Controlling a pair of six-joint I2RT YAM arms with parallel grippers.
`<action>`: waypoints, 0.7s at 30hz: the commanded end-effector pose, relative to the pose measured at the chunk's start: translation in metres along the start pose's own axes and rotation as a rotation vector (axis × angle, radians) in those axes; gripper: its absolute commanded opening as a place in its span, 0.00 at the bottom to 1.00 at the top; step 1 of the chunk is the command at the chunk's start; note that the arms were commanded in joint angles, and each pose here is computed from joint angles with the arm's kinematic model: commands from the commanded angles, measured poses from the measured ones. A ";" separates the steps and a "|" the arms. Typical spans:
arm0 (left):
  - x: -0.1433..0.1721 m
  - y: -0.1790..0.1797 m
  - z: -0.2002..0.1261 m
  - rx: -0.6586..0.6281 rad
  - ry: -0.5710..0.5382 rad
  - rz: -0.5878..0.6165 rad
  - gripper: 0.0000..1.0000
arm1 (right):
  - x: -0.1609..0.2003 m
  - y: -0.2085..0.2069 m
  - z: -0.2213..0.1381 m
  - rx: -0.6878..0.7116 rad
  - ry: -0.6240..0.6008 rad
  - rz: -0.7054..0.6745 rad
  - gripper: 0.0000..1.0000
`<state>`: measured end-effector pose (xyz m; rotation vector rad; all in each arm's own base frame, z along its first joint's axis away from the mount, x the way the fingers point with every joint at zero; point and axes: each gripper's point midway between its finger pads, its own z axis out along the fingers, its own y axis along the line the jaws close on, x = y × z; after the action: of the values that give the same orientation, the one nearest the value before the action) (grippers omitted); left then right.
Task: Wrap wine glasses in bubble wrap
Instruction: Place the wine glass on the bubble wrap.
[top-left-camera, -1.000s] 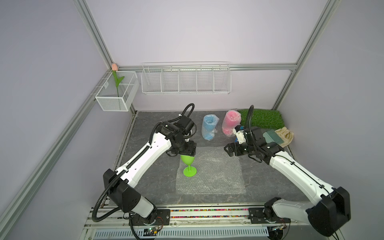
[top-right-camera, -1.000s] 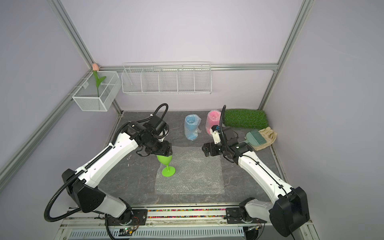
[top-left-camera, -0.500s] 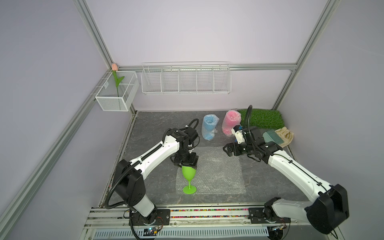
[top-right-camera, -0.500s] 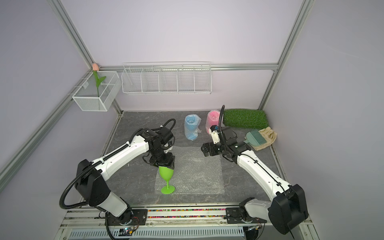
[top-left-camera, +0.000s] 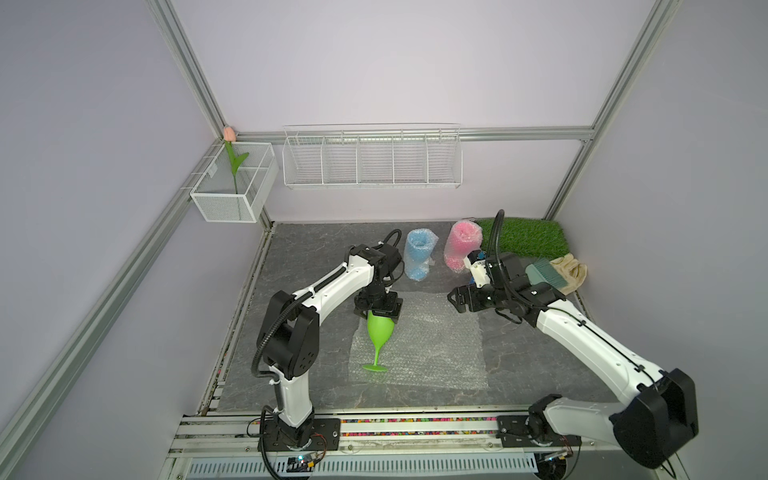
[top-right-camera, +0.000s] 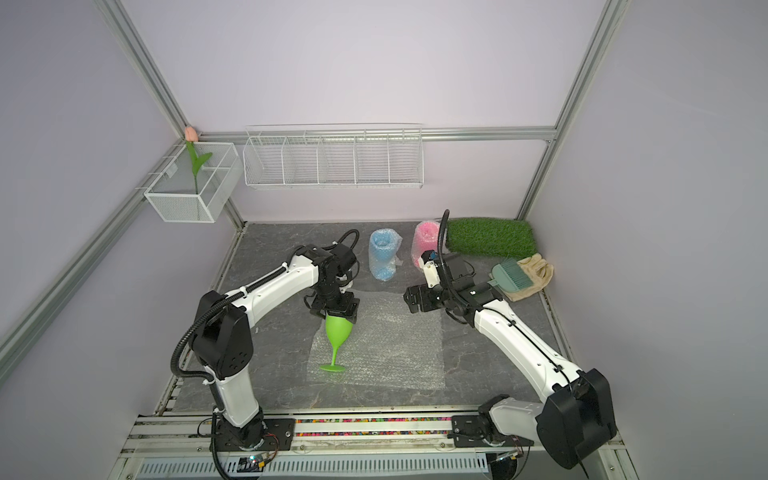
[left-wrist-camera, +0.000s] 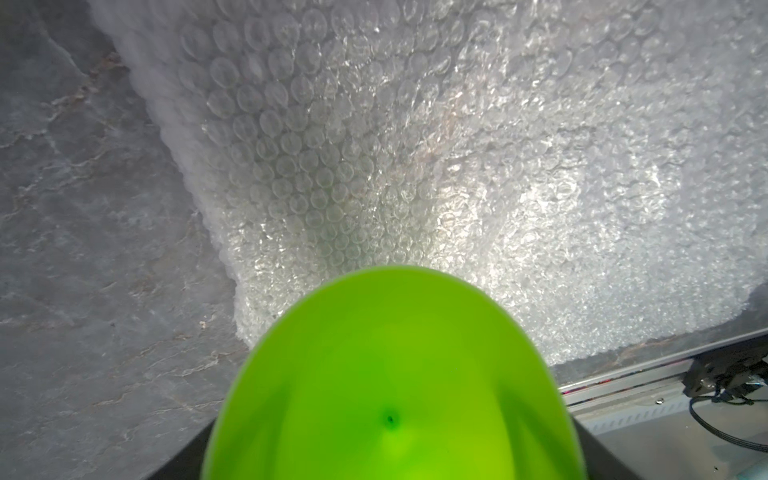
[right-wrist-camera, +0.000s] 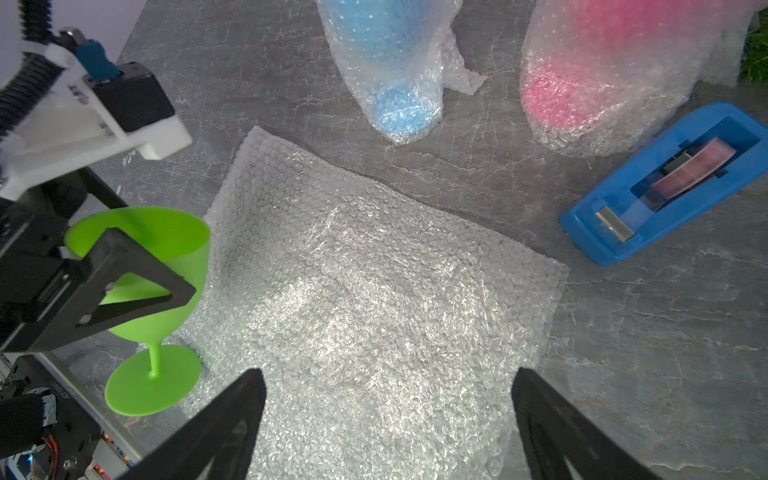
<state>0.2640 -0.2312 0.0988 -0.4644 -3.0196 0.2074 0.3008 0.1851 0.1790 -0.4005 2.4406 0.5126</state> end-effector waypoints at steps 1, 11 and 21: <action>-0.015 0.004 0.007 -0.002 -0.019 0.003 0.87 | -0.003 -0.002 -0.008 0.017 -0.006 -0.023 0.96; -0.042 0.007 0.033 0.035 -0.047 -0.041 0.93 | -0.001 -0.002 -0.014 0.026 -0.006 -0.032 0.95; -0.046 0.008 -0.027 0.046 -0.187 -0.044 0.99 | 0.007 0.017 -0.015 -0.047 0.010 0.017 0.96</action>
<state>0.3047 -0.2366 0.0783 -0.4000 -3.1014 0.2766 0.2885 0.1849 0.1854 -0.4138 2.4438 0.5164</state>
